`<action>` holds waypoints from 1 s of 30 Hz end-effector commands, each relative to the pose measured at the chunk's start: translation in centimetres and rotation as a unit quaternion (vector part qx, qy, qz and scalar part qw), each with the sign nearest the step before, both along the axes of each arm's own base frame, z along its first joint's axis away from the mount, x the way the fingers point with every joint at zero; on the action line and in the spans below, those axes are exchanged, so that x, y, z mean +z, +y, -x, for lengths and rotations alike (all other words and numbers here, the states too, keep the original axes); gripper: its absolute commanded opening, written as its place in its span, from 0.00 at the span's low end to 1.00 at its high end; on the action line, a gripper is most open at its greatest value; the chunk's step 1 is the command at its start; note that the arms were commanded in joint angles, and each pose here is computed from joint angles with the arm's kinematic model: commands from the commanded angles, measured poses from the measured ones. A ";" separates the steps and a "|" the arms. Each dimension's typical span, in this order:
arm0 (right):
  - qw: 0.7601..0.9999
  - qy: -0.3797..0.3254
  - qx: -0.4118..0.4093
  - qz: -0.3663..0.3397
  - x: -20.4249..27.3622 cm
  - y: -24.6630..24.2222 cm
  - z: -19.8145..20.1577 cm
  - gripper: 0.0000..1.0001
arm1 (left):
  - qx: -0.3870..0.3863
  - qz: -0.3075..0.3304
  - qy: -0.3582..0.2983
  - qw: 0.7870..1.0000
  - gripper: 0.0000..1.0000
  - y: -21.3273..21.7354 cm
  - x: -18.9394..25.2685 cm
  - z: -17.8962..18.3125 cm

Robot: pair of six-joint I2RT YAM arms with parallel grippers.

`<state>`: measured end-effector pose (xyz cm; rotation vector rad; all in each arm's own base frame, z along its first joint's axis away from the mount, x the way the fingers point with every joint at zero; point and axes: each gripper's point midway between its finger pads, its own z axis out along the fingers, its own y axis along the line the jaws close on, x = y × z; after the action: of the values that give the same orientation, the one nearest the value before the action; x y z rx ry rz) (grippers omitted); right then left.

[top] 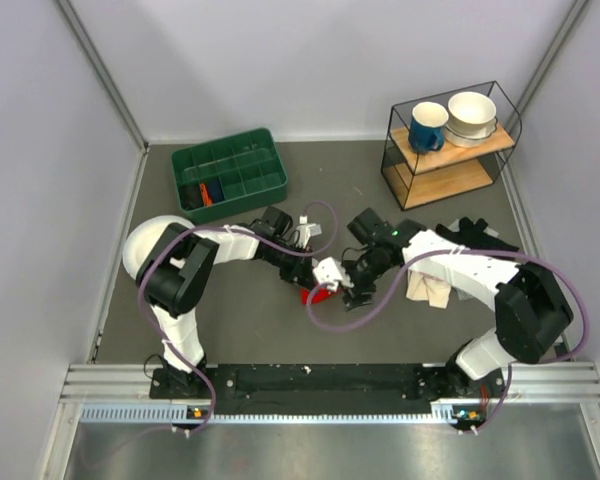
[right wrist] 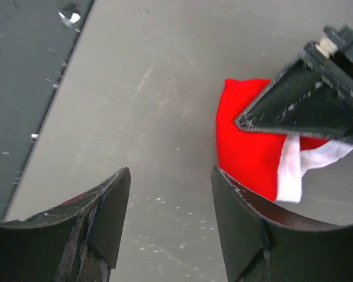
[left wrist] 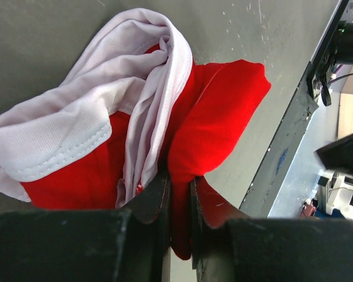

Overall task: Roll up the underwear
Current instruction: Roll the underwear to the center of the board.

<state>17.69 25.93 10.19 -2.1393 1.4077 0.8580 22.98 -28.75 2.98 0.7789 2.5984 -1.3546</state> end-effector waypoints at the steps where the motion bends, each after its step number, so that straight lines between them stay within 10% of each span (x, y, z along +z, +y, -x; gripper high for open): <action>1: 0.985 -0.170 0.029 -0.021 0.2 3.7 -3.8 0.59 | 0.026 -0.056 -0.004 0.998 0.19 1.2 -2.6 -0.9; 18: 0.974 -0.174 0.010 0.147 -10.3 1.3 -5.0 0.42 | 0.176 -0.016 -0.154 0.972 0.53 4.8 4.0 -6.1; 25: 0.989 -0.041 -0.004 0.139 -8.8 1.3 -2.9 0.27 | 0.264 0.036 -0.311 0.912 0.55 8.4 9.4 -6.1; 30: 0.984 0.110 -0.025 0.135 -6.1 2.2 -1.6 0.23 | 0.257 0.057 -0.288 0.921 0.56 8.3 8.7 -3.8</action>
<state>23.91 30.16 3.88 -2.2665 1.4476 0.5398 26.67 -20.15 10.74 0.3797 2.1066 -0.8962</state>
